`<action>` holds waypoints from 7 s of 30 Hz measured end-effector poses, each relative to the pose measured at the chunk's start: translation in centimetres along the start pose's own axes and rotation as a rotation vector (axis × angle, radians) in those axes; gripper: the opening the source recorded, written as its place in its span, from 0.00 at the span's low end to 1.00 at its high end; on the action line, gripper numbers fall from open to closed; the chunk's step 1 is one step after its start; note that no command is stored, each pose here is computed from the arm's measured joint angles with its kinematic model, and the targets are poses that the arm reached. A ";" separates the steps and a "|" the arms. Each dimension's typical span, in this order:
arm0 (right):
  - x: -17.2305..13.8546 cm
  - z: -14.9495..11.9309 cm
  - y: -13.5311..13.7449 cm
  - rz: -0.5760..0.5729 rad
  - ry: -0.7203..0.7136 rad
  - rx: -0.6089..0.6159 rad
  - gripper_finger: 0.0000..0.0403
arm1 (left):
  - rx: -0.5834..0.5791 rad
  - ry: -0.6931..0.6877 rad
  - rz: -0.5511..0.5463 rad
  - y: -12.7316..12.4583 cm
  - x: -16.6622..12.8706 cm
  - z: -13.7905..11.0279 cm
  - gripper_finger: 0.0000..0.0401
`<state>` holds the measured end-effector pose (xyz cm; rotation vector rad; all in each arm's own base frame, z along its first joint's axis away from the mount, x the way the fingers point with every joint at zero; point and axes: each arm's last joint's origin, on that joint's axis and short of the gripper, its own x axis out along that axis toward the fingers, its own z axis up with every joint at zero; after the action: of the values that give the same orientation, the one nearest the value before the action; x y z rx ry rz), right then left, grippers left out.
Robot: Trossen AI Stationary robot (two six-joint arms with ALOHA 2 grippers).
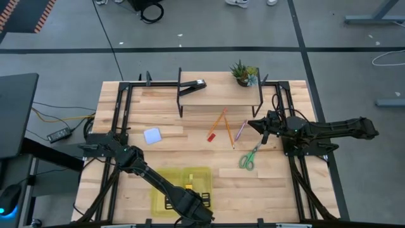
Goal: Pack school essentials
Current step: Put the yellow crayon box into the yellow supply box
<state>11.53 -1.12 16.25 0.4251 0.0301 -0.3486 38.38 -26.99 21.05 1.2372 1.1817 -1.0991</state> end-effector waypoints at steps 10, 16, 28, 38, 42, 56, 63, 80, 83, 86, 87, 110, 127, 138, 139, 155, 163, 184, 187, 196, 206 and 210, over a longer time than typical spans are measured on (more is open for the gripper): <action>0.0 0.0 0.0 0.000 0.000 0.000 0.06 | -0.042 -0.034 -0.031 0.7 0.1 -0.9 0.20; 0.0 0.0 0.0 0.000 0.000 0.000 0.06 | -0.056 -0.066 -0.053 1.1 0.1 -1.4 0.17; 0.0 0.0 0.0 0.000 0.000 0.000 0.06 | -0.060 -0.057 -0.034 1.3 -0.1 -1.6 0.17; 0.0 0.0 0.0 0.000 0.000 0.000 0.06 | -0.110 -0.068 0.014 1.6 -2.1 -1.5 0.17; 0.0 0.0 0.0 0.000 0.000 0.000 0.06 | -0.139 -0.095 -0.032 1.3 -2.1 -1.4 0.17; 0.0 0.0 0.0 0.000 0.000 0.007 0.06 | -0.163 -0.112 -0.100 1.0 -1.7 -1.6 0.17; 0.0 0.0 0.0 0.000 0.000 0.008 0.06 | -0.175 -0.092 -0.159 1.1 -0.3 -1.7 0.17; 0.1 -0.2 0.0 -0.009 0.019 0.001 0.06 | -0.136 -0.063 -0.162 1.5 1.6 -1.4 0.38; 0.1 -0.2 0.0 -0.008 0.018 0.001 0.06 | -0.135 -0.064 -0.145 1.7 1.6 -1.3 0.44; 0.1 -0.2 0.0 -0.009 0.017 0.002 0.06 | -0.135 -0.063 -0.144 1.7 1.6 -1.3 0.49; 0.1 -0.2 0.0 -0.009 0.017 0.001 0.06 | -0.136 -0.065 -0.142 1.7 1.7 -1.3 0.49; 0.1 -0.2 0.0 -0.010 0.017 0.002 0.06 | -0.182 0.000 -0.002 2.1 1.6 -0.8 0.76; 0.1 -0.2 0.0 -0.010 0.016 0.017 0.06 | -0.536 0.302 0.149 0.5 1.2 -1.2 0.61; -0.1 -0.4 0.7 0.052 0.035 0.016 0.06 | -0.747 0.329 0.155 1.9 1.3 -3.6 0.37; -0.1 -0.4 0.8 0.065 0.029 0.015 0.06 | -0.754 0.321 0.165 2.0 1.3 -3.6 0.35; -0.4 0.9 1.8 0.149 -0.113 -0.162 0.06 | -0.751 0.247 0.238 0.8 1.2 -6.6 0.13; -0.3 0.9 1.8 0.149 -0.113 -0.166 0.06 | -0.863 -0.086 0.303 -0.8 -2.5 -9.5 0.13; -0.3 -0.7 3.7 0.398 0.082 0.014 0.06 | -0.989 -0.307 0.247 1.7 0.8 -9.5 0.17; -0.2 -1.0 4.3 0.378 0.069 0.000 0.06 | -1.002 -0.268 0.230 2.0 1.9 -10.1 0.19; 0.7 -2.3 5.0 0.352 0.114 -0.009 0.06 | -1.048 -0.158 0.145 1.4 2.7 -11.5 0.17; 1.7 -2.3 6.1 0.389 0.128 0.016 0.06 | -1.043 -0.316 0.200 2.8 3.5 -9.9 0.15; 2.3 -2.0 7.9 0.437 0.177 -0.012 0.06 | -1.034 -0.333 0.187 2.7 3.7 -9.4 0.16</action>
<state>16.45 5.69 17.36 0.4367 0.1095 0.1197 40.97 -17.36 17.88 0.3267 1.1019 -0.3914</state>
